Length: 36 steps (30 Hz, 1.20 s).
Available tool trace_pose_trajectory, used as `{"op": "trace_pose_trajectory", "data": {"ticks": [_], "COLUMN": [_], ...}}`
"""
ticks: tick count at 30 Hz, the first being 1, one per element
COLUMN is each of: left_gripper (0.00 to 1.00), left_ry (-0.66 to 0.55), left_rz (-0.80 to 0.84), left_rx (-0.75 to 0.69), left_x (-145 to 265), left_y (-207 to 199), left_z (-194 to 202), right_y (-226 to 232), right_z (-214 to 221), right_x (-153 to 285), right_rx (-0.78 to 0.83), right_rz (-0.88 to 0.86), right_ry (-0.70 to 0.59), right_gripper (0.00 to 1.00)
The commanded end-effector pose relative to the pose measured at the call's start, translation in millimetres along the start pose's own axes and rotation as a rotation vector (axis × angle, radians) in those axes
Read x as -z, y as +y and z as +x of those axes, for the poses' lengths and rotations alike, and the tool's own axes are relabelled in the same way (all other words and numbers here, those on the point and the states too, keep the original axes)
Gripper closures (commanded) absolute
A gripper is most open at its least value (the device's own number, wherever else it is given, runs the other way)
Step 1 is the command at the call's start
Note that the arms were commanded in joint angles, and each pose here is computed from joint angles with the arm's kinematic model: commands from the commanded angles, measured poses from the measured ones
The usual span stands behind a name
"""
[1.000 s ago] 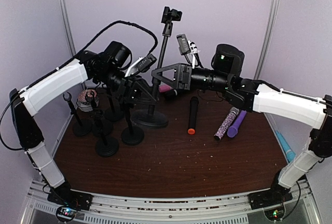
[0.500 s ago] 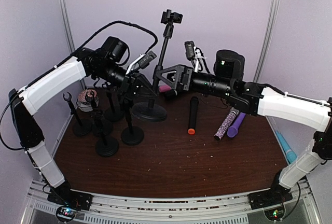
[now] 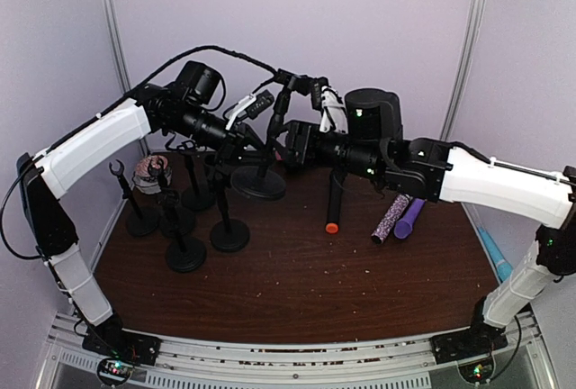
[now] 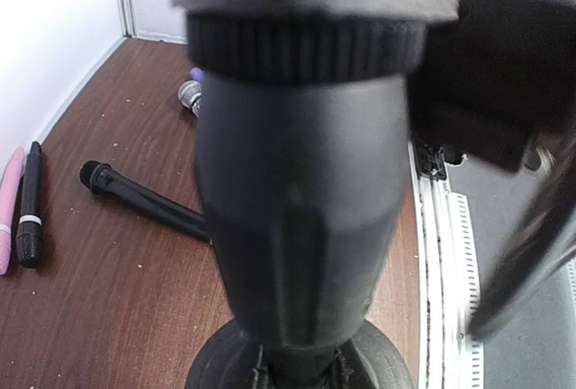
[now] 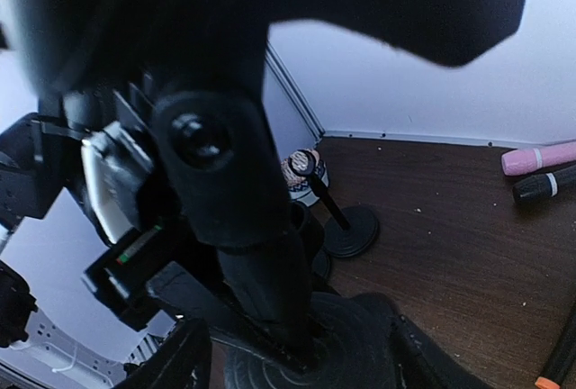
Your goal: Remove the microphone from the stand
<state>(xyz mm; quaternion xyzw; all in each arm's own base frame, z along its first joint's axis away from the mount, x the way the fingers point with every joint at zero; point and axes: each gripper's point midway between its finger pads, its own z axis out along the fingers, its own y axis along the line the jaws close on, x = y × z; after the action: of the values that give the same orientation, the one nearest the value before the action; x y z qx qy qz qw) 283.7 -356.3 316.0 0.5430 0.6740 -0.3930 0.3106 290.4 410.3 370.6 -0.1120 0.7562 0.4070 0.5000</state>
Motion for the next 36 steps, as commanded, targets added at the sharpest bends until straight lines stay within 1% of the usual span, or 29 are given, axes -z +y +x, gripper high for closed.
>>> {"op": "trace_pose_trajectory", "data": {"ticks": [1,7,10,13,15,18,22,24,25,26,28,30,31,32,36], "left_gripper": [1.00,1.00,1.00,1.00,1.00,1.00,1.00,0.99,0.85,0.68,0.39,0.14,0.06,0.03,0.02], "left_ry": [-0.070,-0.072,-0.075,-0.080,-0.084,-0.092,-0.107,-0.109,-0.101,-0.091,-0.067,-0.043,-0.032,-0.029,-0.015], "left_rz": [0.001,0.025,0.042,0.065,0.080,0.110,0.174,0.184,0.177,0.162,0.112,0.025,-0.022,-0.051,-0.130], "left_rx": [-0.061,-0.054,-0.051,-0.047,-0.045,-0.041,-0.033,-0.022,-0.014,-0.006,0.011,0.030,0.039,0.049,0.104], "left_x": [3.7,2.4,1.6,1.1,1.1,2.2,5.4,6.8,6.8,6.8,9.6,15.3,20.5,26.2,53.4], "left_y": [-1.5,-5.4,-7.6,-11.5,-13.8,-19.1,-30.3,-30.6,-29.0,-25.1,-15.1,1.4,10.6,17.0,35.8], "left_z": [-19.1,-17.4,-16.5,-16.1,-16.1,-17.5,-19.7,-19.4,-18.0,-15.9,-12.1,-7.5,-5.0,-3.1,4.5], "right_y": [2.1,5.4,10.3,15.9,20.8,21.7,21.7,17.3,11.0,3.2,-16.2,-31.3,-37.3,-43.1,-63.6], "right_z": [-6.1,-15.0,-19.0,-23.1,-24.6,-20.5,-11.3,-6.1,-2.9,1.7,11.7,22.3,25.7,30.5,45.3], "right_x": [-10.2,-18.5,-19.4,-18.6,-19.0,-22.0,-20.7,-20.1,-21.1,-22.9,-28.8,-36.2,-39.4,-43.8,-64.7], "right_rx": [0.001,-0.036,-0.050,-0.062,-0.066,-0.065,-0.055,-0.019,-0.004,0.011,0.052,0.086,0.098,0.111,0.145], "right_rz": [0.022,0.008,-0.020,-0.061,-0.093,-0.105,-0.146,-0.139,-0.115,-0.081,0.008,0.066,0.090,0.110,0.183], "right_ry": [-0.021,-0.080,-0.110,-0.140,-0.155,-0.147,-0.152,-0.160,-0.161,-0.157,-0.148,-0.128,-0.123,-0.114,-0.079], "right_gripper": [0.37,0.53,0.59,0.68,0.79,1.00,1.00,1.00,1.00,1.00,1.00,1.00,1.00,1.00,1.00]}}
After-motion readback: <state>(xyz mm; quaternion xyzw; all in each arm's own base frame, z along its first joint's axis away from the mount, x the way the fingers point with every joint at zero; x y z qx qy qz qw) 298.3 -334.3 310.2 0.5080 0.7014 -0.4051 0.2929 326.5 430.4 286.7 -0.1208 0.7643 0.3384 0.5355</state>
